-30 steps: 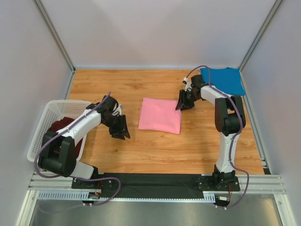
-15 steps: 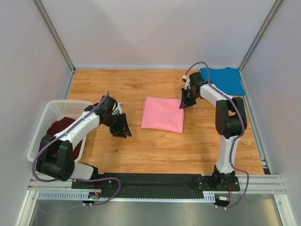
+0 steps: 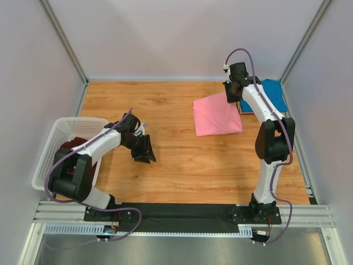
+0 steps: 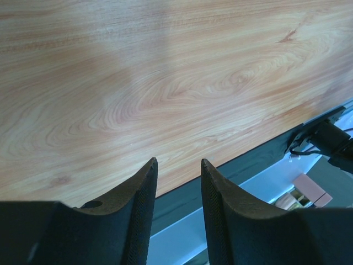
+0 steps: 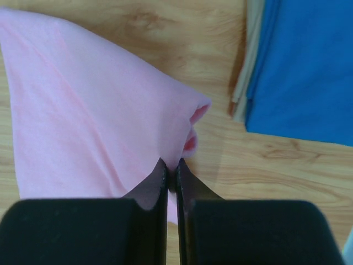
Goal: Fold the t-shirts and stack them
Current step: Neatly place the folded tshirt to the corner
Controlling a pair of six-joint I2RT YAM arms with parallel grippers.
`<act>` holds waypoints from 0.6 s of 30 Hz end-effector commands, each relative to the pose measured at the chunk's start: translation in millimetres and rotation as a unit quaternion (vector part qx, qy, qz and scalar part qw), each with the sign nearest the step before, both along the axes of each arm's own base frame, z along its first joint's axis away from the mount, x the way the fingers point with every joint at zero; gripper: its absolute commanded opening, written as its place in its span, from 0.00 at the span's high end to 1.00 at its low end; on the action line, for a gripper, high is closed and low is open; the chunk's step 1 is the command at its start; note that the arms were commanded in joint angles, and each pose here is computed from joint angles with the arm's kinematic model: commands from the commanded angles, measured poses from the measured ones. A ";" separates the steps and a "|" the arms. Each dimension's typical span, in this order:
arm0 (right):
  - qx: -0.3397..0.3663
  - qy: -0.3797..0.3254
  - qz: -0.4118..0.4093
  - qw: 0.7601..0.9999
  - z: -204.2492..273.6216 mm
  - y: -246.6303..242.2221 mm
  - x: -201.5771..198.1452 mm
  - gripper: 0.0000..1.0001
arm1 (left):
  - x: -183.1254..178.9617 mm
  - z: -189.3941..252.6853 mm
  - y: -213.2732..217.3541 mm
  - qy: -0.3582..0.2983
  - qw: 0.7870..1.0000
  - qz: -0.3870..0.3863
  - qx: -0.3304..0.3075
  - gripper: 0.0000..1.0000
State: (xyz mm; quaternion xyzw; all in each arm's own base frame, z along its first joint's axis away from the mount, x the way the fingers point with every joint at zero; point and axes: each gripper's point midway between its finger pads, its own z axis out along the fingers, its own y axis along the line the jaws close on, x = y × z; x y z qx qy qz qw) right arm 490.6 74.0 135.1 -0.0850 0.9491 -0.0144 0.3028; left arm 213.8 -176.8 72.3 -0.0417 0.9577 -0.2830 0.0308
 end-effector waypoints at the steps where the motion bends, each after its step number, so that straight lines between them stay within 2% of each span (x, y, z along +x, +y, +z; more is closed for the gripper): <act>1: -0.058 -0.049 -0.013 0.997 36.5 -29.9 23.6 1.00 | 10.6 5.7 -5.9 -0.015 1.000 -0.009 -0.012 0.55; 13: -0.139 -0.039 -0.024 0.989 54.0 -81.9 38.2 1.00 | 6.5 -15.5 -7.9 0.024 1.000 -0.006 -0.011 0.56; 16: -0.105 -0.041 -0.021 0.993 69.5 -89.7 43.3 1.00 | 8.2 -15.4 -9.4 0.029 0.999 -0.009 -0.013 0.56; 18: -0.110 -0.054 -0.039 0.992 87.1 -103.8 46.6 1.00 | 9.1 -16.1 -10.7 0.036 0.999 -0.011 -0.014 0.55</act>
